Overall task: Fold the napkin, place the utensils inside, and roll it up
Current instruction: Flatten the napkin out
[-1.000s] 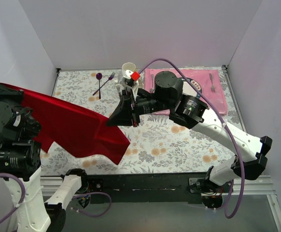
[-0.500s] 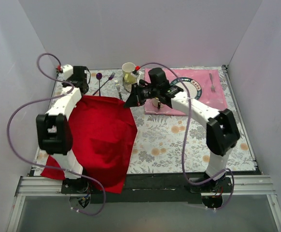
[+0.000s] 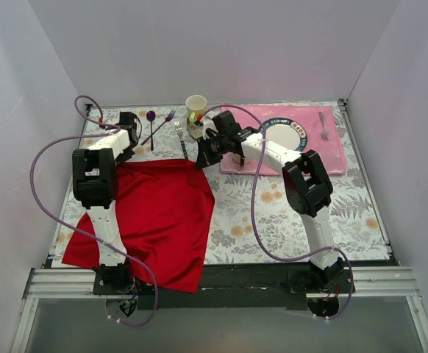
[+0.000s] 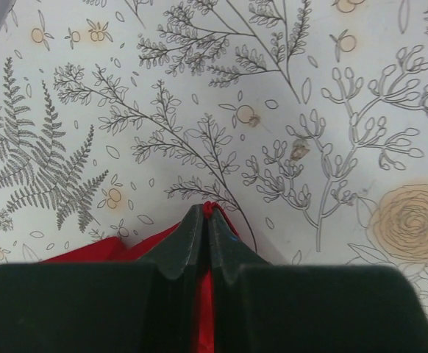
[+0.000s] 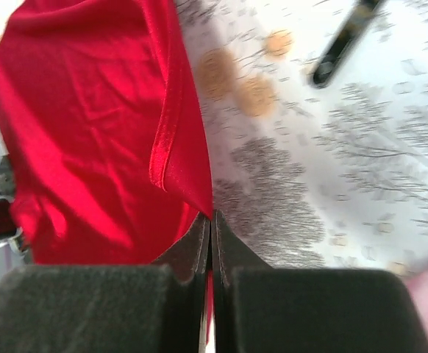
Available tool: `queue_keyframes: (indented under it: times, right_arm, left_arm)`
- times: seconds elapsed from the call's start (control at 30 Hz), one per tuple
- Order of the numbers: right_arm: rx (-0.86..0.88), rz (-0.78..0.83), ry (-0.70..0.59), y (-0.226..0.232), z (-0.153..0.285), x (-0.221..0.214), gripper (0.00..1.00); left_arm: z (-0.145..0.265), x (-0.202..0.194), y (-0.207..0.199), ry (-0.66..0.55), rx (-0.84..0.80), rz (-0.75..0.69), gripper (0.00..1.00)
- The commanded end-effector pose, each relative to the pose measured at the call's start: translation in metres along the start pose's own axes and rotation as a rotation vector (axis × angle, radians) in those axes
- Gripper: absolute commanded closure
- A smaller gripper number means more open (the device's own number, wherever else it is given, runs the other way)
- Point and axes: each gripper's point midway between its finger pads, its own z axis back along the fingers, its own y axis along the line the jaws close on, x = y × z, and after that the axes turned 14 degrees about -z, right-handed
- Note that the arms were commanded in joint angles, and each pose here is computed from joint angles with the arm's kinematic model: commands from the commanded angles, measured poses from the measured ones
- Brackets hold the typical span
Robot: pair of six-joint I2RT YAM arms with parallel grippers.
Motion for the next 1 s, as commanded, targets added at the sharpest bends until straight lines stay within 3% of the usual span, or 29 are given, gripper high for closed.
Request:
queue_keyframes:
  times: [0.0,0.1,0.17,0.2,0.23,0.3,0.33,0.37,0.43,0.5,0.7,0.83,0.87,0.97]
  right_arm:
    - [-0.129,0.044,-0.037,-0.028,0.02,0.026,0.99]
    - [-0.157,0.061,-0.059,-0.042,0.02,0.037,0.98]
    - [-0.195,0.058,-0.06,-0.056,0.017,0.045,0.89]
    - [-0.198,0.101,-0.102,-0.048,0.023,0.068,0.84]
    - [-0.271,0.072,-0.066,-0.067,0.02,0.062,0.72]
    - [-0.348,0.093,-0.089,-0.07,0.03,0.077,0.55]
    - [-0.446,0.108,-0.115,-0.073,0.046,0.087,0.41]
    - [-0.483,0.12,-0.131,-0.071,0.055,0.09,0.34]
    - [-0.561,0.127,-0.123,-0.073,0.064,0.079,0.25]
    - [-0.597,0.131,-0.196,-0.057,0.088,0.083,0.19]
    - [-0.304,0.133,-0.103,0.005,0.053,0.013,0.19]
    - [-0.374,0.215,-0.085,0.008,0.032,-0.01,0.2]
    - [-0.382,0.213,-0.072,0.007,0.032,-0.012,0.21]
    - [-0.394,0.198,-0.059,0.006,0.042,-0.019,0.28]
  left_arm:
    - [0.004,0.037,0.013,-0.081,0.0,0.091,1.0]
    - [0.006,0.044,0.011,-0.093,-0.018,0.102,0.99]
    - [0.009,0.048,0.011,-0.101,-0.022,0.107,0.87]
    - [0.013,0.054,0.014,-0.111,-0.018,0.118,0.78]
    - [0.016,0.06,0.018,-0.122,-0.008,0.127,0.65]
    - [0.027,0.067,0.029,-0.118,0.023,0.149,0.24]
    - [0.038,0.082,0.036,-0.144,0.029,0.173,0.14]
    - [0.045,0.089,0.041,-0.155,0.031,0.182,0.02]
    - [0.068,0.096,0.053,-0.163,0.013,0.208,0.02]
    - [0.082,0.093,0.05,-0.155,-0.06,0.217,0.02]
    - [0.113,0.031,0.032,-0.072,-0.306,0.213,0.04]
    - [0.176,0.006,-0.022,-0.072,-0.76,0.251,0.16]
    - [0.213,0.01,-0.038,-0.15,-0.881,0.238,0.17]
    - [0.26,-0.026,-0.08,-0.121,-1.085,0.168,0.17]
